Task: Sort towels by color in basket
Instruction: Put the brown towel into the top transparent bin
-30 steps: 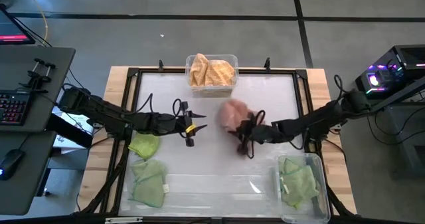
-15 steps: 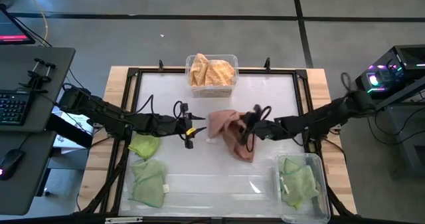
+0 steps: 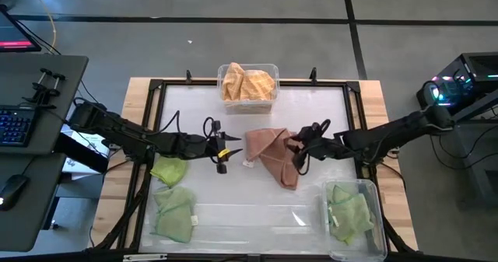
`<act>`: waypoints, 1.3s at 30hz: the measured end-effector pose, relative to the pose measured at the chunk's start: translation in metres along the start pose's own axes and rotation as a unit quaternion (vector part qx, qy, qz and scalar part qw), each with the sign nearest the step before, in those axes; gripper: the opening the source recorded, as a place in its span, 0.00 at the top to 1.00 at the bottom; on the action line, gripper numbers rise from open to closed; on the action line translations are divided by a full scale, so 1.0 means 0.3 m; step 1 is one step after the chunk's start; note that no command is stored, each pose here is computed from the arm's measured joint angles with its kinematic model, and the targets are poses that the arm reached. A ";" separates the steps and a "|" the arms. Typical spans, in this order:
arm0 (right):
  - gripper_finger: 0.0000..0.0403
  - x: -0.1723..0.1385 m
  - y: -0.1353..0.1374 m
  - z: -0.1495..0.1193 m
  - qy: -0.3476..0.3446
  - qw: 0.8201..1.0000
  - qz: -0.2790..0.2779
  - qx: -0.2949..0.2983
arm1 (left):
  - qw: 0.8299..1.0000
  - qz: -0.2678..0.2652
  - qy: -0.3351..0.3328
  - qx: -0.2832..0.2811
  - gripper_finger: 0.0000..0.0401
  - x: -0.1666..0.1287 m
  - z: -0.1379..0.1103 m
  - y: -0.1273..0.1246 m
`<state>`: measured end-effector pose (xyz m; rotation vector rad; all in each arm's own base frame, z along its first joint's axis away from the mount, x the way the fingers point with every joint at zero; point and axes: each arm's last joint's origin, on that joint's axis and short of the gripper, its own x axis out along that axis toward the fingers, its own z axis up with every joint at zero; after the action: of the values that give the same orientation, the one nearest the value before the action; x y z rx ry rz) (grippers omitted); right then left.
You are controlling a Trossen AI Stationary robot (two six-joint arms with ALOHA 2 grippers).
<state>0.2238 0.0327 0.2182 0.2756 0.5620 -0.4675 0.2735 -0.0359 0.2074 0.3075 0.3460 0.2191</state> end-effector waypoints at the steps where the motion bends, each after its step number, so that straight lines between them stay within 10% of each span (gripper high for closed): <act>1: 0.57 -0.003 0.007 0.010 0.001 1.000 0.014 -0.013 | 1.000 -0.010 0.001 0.000 0.62 0.006 -0.005 0.000; 6: 0.57 0.008 0.036 0.044 -0.033 0.994 0.055 -0.083 | 0.999 -0.030 -0.002 -0.020 0.62 0.072 -0.044 0.001; 11: 0.57 0.091 0.011 0.046 -0.063 0.995 -0.057 -0.049 | 0.999 -0.014 0.011 -0.034 0.62 0.161 -0.112 -0.004; 20: 0.57 0.278 0.002 -0.112 0.165 0.985 0.040 0.016 | 0.991 -0.065 0.113 -0.013 0.62 0.267 -0.215 -0.041; 27: 0.57 0.240 0.077 -0.060 0.146 0.982 0.102 -0.060 | 0.989 0.026 0.143 0.016 0.62 0.213 -0.141 -0.023; 39: 0.54 0.190 0.110 0.005 0.110 0.974 0.091 -0.177 | 0.995 -0.018 0.093 -0.041 0.62 0.172 -0.071 -0.011</act>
<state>0.2832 0.0407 0.1911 0.0355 0.8170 -0.1532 0.3136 -0.0200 0.1720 0.1995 0.5252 0.2269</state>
